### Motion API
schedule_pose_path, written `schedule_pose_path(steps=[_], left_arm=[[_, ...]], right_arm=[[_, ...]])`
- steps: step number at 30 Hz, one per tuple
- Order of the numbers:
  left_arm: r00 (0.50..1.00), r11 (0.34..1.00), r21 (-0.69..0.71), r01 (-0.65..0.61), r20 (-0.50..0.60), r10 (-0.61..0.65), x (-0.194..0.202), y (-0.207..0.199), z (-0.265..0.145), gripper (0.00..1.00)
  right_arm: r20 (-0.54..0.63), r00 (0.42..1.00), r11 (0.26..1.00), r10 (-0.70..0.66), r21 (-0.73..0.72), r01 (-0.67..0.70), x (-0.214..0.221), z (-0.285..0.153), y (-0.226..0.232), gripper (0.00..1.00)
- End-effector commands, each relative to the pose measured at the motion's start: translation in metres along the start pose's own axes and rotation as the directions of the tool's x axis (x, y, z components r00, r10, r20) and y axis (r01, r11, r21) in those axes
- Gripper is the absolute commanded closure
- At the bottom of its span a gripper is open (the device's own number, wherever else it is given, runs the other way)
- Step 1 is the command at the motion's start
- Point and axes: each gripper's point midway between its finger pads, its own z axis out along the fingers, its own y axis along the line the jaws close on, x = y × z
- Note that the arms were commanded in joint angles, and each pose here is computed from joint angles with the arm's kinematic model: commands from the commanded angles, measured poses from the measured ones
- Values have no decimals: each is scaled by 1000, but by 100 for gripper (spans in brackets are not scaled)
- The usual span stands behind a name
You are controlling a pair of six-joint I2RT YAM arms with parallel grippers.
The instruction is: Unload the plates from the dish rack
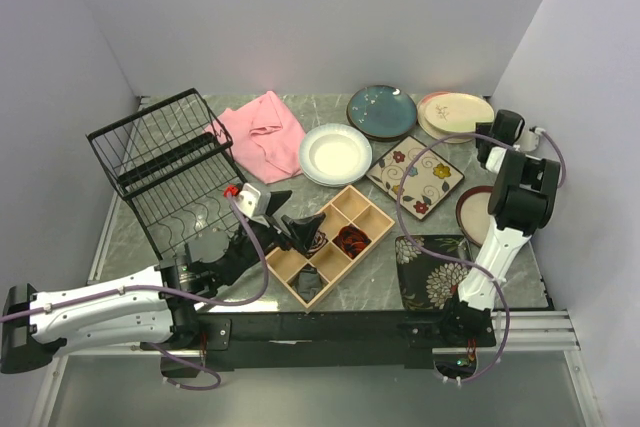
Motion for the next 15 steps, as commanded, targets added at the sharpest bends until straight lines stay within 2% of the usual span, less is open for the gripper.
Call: schedule_pose_path(steps=[1, 4, 8, 12, 15], left_arm=[[999, 1000, -3, 6, 43, -5, -11, 0, -2, 1], [999, 1000, -5, -2, 34, 2, -10, -1, -1, 1], [1000, 1000, -6, -11, 17, 11, -6, -2, 1, 1], [1000, 1000, 0, -12, 8, 12, -5, -4, 2, 1], [1000, 1000, 5, -6, 9, 5, -6, -5, 1, 1]], right_arm=[[44, 999, 984, 0, -176, 8, -9, -8, 73, 61], [78, 994, 993, -82, -82, 89, -7, -8, 66, 54], [39, 991, 991, -126, 54, 124, -4, -7, 44, 48], [33, 978, 971, -206, 135, 200, -10, -6, 37, 48], [0, 976, 965, -218, 153, 215, -10, -2, 32, 50]])
